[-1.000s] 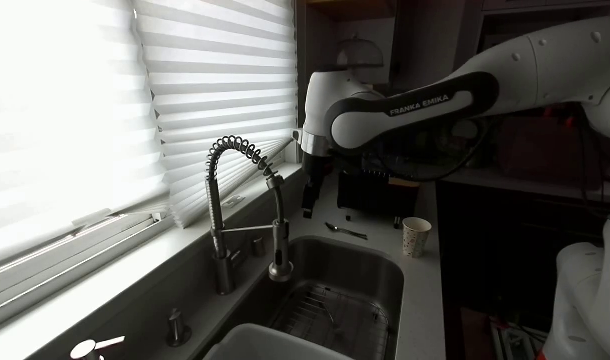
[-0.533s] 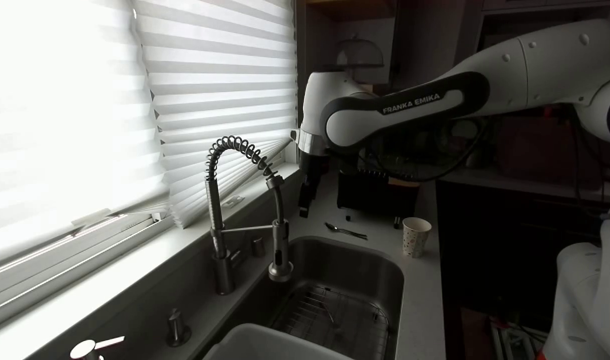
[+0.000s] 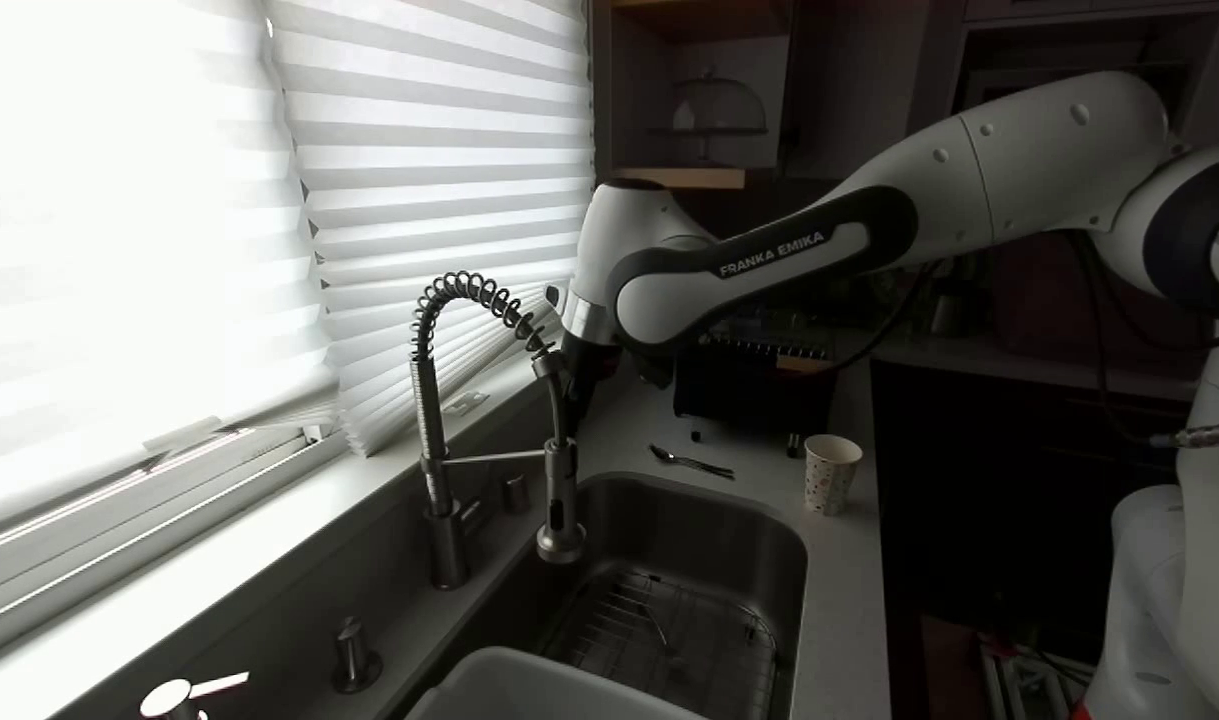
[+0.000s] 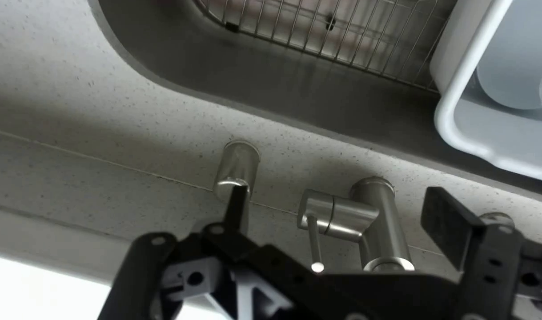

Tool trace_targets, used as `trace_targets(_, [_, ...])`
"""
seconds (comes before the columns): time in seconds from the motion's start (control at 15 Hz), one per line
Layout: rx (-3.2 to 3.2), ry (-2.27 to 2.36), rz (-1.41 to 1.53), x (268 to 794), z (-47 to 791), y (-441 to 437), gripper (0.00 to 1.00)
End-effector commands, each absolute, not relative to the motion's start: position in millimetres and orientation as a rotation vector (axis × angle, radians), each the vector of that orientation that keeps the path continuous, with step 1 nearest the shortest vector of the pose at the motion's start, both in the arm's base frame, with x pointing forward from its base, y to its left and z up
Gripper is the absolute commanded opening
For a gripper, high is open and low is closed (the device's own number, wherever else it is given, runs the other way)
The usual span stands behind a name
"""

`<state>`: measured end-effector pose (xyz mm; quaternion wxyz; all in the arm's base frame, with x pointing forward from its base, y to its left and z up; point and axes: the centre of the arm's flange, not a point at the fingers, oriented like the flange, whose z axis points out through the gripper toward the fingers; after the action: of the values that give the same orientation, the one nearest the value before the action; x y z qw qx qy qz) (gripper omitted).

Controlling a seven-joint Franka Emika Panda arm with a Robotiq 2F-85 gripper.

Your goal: Turn the faucet on then put some water in the cup

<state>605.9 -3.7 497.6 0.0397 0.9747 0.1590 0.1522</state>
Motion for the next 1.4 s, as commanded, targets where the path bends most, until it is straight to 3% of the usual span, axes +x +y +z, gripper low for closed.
trace_targets(0.0, [2.987,0.580,0.558,639,477,-3,1.00])
trace_targets(0.33, [3.005,0.629,0.711,662,461,2,1.00])
trace_targets(0.53, [3.010,0.638,0.775,672,458,3,0.92])
trace_targets(0.73, [3.006,0.647,0.806,678,457,1,0.79])
trace_targets(0.8, [3.008,0.647,0.809,680,456,0,0.66])
trace_targets(0.87, [3.009,0.651,0.812,681,456,0,0.60])
trace_targets(1.0, [3.014,0.655,0.812,684,454,0,0.56])
trace_targets(1.13, [3.013,0.660,0.807,686,450,1,0.61])
trace_targets(1.33, [3.015,0.664,0.803,689,446,0,0.59])
